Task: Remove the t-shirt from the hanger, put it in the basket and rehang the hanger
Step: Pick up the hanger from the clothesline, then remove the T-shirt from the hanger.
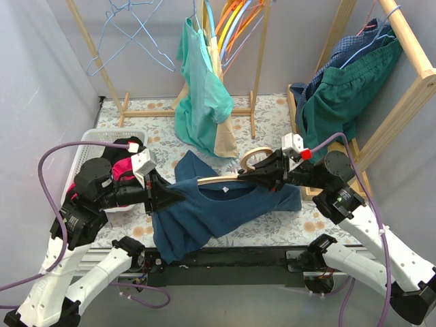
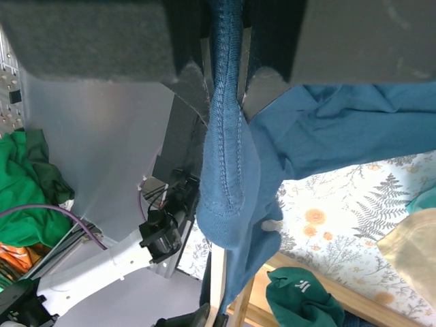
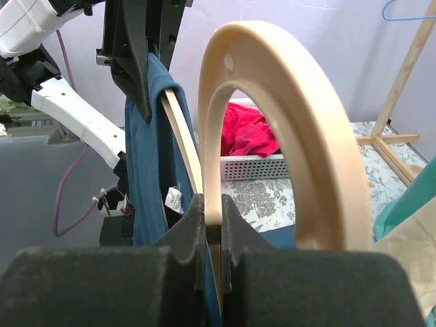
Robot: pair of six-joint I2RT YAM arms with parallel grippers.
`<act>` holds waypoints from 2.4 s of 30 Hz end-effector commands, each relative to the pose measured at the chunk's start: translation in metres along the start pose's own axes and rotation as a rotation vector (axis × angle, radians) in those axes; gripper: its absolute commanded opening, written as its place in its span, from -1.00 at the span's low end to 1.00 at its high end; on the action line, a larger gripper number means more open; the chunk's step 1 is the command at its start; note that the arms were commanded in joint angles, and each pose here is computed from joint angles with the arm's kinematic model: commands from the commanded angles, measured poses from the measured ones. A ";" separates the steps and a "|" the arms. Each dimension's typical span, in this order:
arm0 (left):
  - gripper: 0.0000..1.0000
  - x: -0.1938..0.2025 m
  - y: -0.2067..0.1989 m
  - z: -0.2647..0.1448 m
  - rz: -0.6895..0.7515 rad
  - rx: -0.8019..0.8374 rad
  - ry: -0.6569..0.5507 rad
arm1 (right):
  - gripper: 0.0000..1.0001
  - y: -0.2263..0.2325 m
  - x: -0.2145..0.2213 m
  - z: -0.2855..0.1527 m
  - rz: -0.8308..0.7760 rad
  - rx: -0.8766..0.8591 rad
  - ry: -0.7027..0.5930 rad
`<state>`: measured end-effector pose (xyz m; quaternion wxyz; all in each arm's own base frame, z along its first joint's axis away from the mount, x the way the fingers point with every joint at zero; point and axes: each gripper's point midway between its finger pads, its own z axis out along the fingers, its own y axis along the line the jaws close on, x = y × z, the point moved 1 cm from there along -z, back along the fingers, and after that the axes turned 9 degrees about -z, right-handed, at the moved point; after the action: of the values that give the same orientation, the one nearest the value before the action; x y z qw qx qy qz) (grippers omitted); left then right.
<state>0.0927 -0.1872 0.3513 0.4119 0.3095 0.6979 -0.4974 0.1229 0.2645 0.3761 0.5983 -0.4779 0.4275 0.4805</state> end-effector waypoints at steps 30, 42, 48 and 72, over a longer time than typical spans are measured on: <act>0.14 -0.003 0.170 -0.014 -0.153 -0.828 -0.302 | -0.97 -0.025 -0.020 -0.015 -0.130 0.188 0.067; -1.00 -0.015 0.207 -0.076 -0.168 -1.258 -0.477 | -0.97 -0.021 0.003 -0.028 -0.138 0.198 0.174; -1.00 -0.025 0.216 -0.090 -0.176 -1.392 -0.479 | -0.97 -0.008 0.005 -0.042 -0.174 0.173 0.220; -1.00 0.061 0.210 0.009 -0.324 -0.920 -0.106 | -0.97 -0.034 0.000 -0.011 -0.219 0.149 0.165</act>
<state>0.2561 -0.1056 0.2128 0.4936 -0.0952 0.8508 -0.1530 0.1447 0.2329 0.3630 0.6191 -0.5207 0.4940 0.3187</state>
